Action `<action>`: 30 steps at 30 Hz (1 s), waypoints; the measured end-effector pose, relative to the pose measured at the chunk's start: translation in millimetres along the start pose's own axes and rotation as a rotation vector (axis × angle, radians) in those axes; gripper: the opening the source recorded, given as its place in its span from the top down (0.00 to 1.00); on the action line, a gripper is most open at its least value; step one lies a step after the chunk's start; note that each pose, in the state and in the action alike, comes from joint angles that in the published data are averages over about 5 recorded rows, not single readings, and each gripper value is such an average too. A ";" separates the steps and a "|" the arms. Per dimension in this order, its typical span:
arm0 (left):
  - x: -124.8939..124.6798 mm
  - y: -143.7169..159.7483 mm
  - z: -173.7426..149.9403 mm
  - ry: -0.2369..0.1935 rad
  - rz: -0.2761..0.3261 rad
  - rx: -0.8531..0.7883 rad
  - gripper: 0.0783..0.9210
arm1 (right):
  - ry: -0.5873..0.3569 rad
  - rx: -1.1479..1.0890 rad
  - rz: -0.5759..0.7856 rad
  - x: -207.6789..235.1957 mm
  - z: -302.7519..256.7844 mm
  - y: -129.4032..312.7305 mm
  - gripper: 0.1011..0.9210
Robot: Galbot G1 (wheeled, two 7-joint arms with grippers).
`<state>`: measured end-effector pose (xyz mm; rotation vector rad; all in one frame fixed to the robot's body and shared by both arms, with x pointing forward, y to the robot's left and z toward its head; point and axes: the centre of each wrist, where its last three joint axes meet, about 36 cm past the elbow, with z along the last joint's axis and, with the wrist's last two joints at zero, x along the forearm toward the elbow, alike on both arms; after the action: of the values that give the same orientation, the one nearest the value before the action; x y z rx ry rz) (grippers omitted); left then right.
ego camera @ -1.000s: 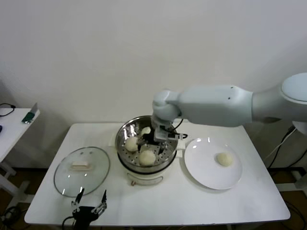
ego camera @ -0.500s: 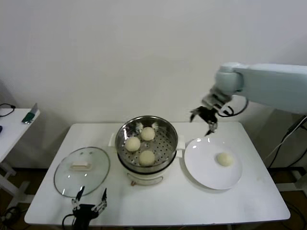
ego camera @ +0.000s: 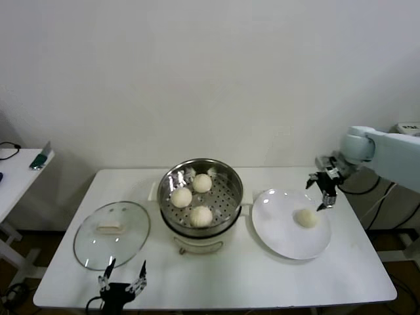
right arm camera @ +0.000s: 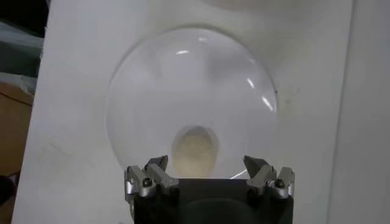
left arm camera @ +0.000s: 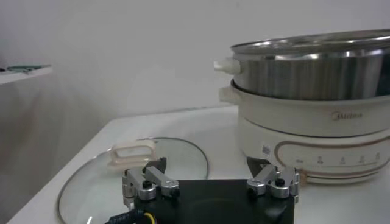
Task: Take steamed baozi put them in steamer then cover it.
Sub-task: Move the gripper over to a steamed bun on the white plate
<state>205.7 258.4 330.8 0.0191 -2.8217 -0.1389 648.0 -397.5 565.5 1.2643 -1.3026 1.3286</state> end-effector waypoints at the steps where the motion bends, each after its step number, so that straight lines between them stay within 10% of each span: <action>1: 0.3 -0.1 0.6 0.002 -0.001 0.000 0.12 | 0.005 -0.010 -0.003 -6.1 2.7 0.5 0.12; 20: 6.0 1.0 4.0 0.015 -0.008 -0.010 0.12 | 0.047 -0.090 -0.021 -102.1 5.0 0.1 0.17; 30: 5.5 1.3 2.1 0.009 -0.005 -0.015 0.12 | 0.053 -0.113 -0.004 -107.3 3.0 -1.1 0.42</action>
<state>199.7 259.8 330.7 0.0232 -2.8115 -0.1604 661.5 -392.9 459.1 1.1461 -1.3188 1.2591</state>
